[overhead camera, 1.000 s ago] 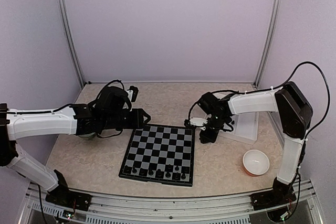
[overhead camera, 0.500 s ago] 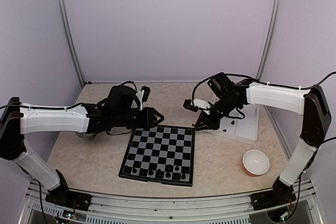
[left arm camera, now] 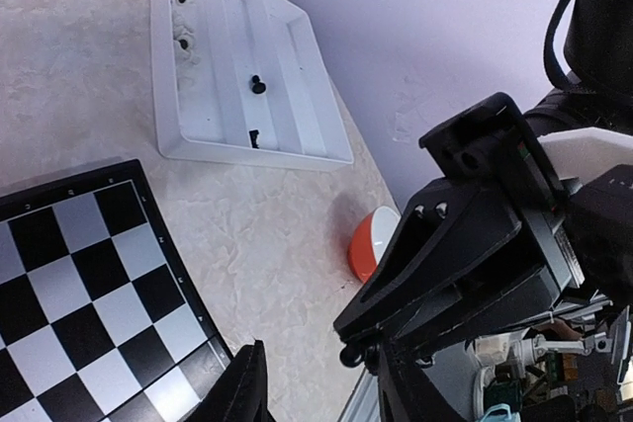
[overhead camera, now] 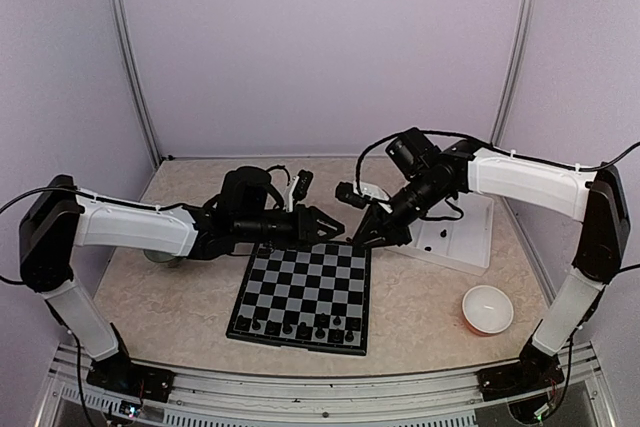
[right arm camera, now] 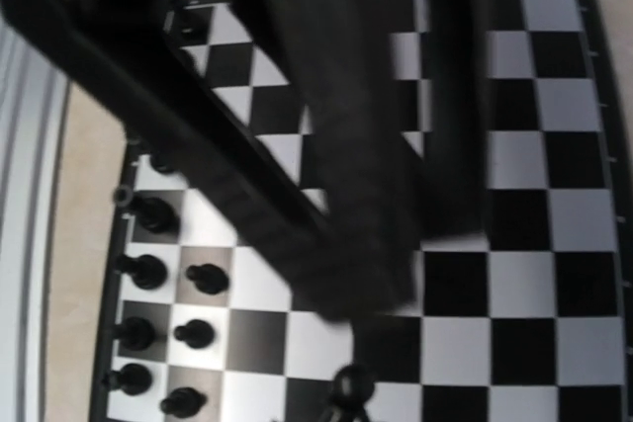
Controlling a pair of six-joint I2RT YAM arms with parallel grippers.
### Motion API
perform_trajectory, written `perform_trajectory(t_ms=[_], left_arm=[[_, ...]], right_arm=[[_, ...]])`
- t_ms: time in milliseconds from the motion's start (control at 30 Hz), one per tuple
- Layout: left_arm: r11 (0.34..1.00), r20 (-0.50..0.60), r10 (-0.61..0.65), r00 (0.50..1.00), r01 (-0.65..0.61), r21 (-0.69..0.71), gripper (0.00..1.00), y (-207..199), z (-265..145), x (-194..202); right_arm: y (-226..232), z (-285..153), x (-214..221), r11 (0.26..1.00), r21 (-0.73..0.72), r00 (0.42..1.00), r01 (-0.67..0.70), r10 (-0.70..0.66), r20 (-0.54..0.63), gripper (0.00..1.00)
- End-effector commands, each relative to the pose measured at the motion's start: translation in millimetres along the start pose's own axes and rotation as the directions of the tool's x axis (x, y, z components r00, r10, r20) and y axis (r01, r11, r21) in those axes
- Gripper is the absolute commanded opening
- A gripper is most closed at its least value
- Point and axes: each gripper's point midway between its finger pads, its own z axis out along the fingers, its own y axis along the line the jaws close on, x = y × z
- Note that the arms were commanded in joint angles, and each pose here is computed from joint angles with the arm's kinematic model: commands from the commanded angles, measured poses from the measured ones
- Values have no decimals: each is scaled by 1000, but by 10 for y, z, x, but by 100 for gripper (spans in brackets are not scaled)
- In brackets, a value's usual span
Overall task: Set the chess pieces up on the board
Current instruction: Pick up the pawn from the center of the board, then pass from the right arm to the left
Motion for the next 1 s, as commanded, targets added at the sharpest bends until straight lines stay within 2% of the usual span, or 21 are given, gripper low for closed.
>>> perform_trajectory(t_ms=[0,400,533,833,967], left_arm=[[991,-10,-20,1000,21,128,39,-244,82,-52],[982,-59,-48,997,58,180,30,-291,168,83],[977,-67,-55,996,67,201,21,-317,173,97],[971,-80,-64,995,81,225,7,-341,184,129],[974,-73,-60,996,75,214,1,-334,166,119]], right_arm=[[128,-43,-148,999,-35,999,34,-33,24,13],[76,-21,-158,1000,-13,1000,26,-25,17,13],[59,-12,-165,1000,-10,1000,24,-24,17,13],[39,3,-180,1000,-10,1000,16,-16,24,13],[35,2,-137,1000,0,1000,15,-15,8,19]])
